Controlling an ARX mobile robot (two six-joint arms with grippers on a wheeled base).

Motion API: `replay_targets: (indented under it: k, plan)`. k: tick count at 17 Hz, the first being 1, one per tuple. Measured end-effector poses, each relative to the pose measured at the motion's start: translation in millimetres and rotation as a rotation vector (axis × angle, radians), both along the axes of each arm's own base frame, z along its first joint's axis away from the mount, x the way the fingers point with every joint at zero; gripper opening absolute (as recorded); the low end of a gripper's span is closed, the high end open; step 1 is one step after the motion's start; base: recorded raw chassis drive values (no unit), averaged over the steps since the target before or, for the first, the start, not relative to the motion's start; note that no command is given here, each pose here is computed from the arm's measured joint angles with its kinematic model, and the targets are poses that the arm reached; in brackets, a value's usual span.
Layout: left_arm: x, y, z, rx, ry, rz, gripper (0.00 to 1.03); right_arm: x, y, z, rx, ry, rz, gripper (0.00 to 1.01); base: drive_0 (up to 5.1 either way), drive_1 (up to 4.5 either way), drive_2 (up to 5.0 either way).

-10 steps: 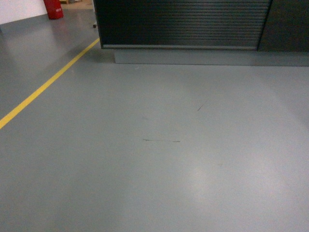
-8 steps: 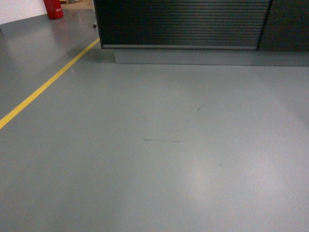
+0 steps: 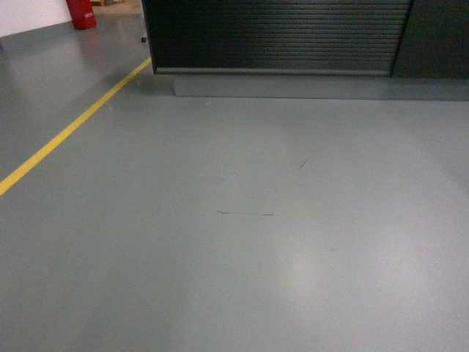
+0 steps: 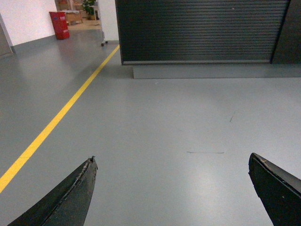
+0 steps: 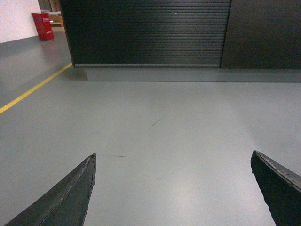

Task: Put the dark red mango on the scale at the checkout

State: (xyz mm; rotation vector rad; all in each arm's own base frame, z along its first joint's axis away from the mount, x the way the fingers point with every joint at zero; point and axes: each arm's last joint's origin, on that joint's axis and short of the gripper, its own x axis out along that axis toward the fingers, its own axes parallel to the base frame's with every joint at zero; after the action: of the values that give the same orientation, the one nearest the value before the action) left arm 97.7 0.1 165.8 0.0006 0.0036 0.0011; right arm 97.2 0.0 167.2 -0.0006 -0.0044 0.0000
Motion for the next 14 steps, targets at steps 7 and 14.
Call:
replay_targets:
  k: [7, 14]
  plan:
    - [0.0, 0.0, 0.0, 0.0, 0.0, 0.0, 0.98, 0.0, 0.0, 0.0, 0.0, 0.0, 0.0, 0.98, 0.0, 0.0, 0.0]
    - [0.0, 0.0, 0.0, 0.0, 0.0, 0.0, 0.98, 0.0, 0.0, 0.0, 0.0, 0.0, 0.0, 0.98, 0.0, 0.0, 0.0]
